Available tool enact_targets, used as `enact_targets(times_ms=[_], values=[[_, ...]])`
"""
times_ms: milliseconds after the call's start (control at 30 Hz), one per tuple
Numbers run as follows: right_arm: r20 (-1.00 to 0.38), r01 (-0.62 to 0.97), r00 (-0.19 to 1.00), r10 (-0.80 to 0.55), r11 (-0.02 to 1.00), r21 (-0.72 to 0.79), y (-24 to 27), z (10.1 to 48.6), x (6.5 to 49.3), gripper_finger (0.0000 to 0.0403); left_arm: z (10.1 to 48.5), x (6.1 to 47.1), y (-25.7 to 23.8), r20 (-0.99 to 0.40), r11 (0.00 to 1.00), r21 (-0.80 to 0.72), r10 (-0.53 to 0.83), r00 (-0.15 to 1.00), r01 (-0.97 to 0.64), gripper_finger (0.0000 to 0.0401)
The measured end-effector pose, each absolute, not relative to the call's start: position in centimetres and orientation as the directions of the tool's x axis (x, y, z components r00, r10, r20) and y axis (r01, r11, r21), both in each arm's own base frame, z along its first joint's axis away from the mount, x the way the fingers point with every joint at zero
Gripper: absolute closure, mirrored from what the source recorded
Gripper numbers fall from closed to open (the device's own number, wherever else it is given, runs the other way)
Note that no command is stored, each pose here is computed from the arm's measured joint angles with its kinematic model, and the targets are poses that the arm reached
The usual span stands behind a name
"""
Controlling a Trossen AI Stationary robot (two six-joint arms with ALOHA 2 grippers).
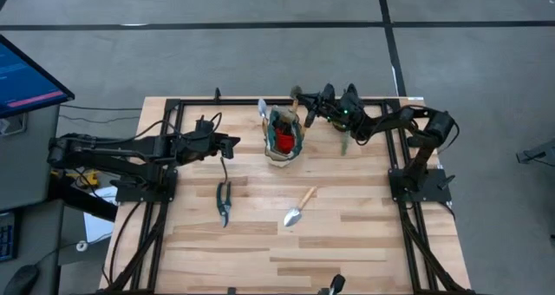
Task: Pick & Place Garden tools in Gardening bag
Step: Put the brown trowel into the brown gardening bag
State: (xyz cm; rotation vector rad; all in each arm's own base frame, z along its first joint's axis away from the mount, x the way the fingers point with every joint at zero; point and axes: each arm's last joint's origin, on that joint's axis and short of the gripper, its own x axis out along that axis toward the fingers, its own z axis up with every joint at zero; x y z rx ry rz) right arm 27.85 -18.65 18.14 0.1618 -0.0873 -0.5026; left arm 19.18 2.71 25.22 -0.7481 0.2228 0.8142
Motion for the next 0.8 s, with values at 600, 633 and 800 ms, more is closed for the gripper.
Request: enact_targets(times_ms=[600,633,800], values=[[0.013,0.548,0.837,-0.548,0.836,-0.039,-16.0,17.8,29.4,0.0403,25.2,19.2,2.7,-0.45,0.452,-0.514,0.582,0.678,-0.729,0.0107],[0.014,0.551,0.835,-0.551,0.834,-0.043,-15.9,17.8,29.5,0.0403,25.2,19.2,2.7,-0.448,0.451,-0.513,0.585,0.676,-0.73,0.0107],[-0.018,0.541,0.84,-0.542,0.839,-0.054,-15.4,17.5,29.7,0.0403,25.2,19.2,2.8,-0.446,0.45,-0.51,0.59,0.673,-0.733,0.0107]])
